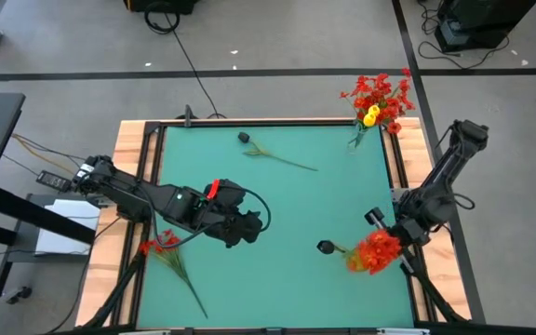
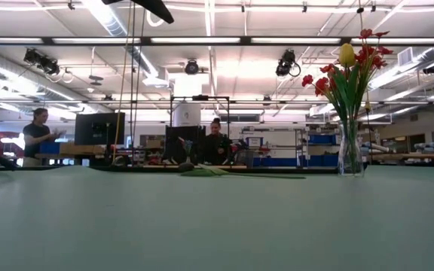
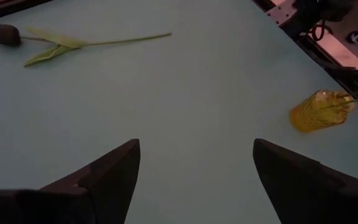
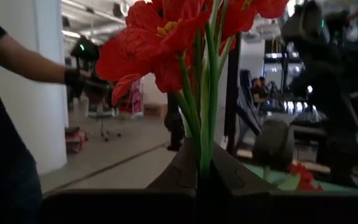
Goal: Sort flowers into vase by color
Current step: Put the top red flowers into the yellow vase
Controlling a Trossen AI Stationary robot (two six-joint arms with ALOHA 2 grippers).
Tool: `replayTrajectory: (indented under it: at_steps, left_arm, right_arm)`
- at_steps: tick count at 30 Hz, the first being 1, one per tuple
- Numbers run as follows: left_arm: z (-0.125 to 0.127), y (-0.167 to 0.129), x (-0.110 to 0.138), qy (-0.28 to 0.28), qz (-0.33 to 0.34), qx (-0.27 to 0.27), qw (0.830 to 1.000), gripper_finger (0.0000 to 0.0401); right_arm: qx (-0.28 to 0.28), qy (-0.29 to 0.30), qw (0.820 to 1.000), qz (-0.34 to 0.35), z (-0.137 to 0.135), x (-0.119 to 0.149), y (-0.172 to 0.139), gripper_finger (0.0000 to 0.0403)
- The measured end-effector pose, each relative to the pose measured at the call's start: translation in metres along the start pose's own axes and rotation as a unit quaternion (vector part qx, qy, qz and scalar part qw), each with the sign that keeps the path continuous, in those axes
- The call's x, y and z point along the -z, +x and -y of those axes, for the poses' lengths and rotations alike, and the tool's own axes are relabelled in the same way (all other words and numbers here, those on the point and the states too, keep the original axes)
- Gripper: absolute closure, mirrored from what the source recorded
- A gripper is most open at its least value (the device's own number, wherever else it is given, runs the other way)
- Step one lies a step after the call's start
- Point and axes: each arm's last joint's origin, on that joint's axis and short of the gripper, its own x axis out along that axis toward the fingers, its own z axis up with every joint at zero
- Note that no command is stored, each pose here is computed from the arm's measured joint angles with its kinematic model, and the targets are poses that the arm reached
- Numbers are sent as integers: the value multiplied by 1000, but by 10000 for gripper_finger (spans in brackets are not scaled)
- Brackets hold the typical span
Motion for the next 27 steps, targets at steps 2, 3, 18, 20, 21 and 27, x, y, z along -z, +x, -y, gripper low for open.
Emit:
replayTrajectory:
  at_steps: [2, 3, 18, 20, 21, 27]
  left_arm:
    - [0, 0, 0, -1, 1, 1, 1000, 83]
    - [0, 0, 0, -1, 1, 1, 1000, 83]
    - [1, 0, 0, -18, 1, 2, 1000, 83]
    - [1, 0, 0, -18, 1, 2, 1000, 83]
    - [1, 0, 0, -18, 1, 2, 1000, 83]
    - [1, -1, 0, -16, 1, 3, 1000, 83]
  right_arm:
    - [6, 0, 1000, -14, -1, 4, 2, 389]
    - [11, 1, 1000, -20, -1, 6, 4, 389]
    - [196, 130, 971, -47, 8, 17, 1, 244]
    - [187, 141, 971, -55, 7, 18, 0, 227]
    - [184, 150, 970, -58, 6, 19, -1, 219]
    - [162, 229, 959, -46, 2, 15, -7, 172]
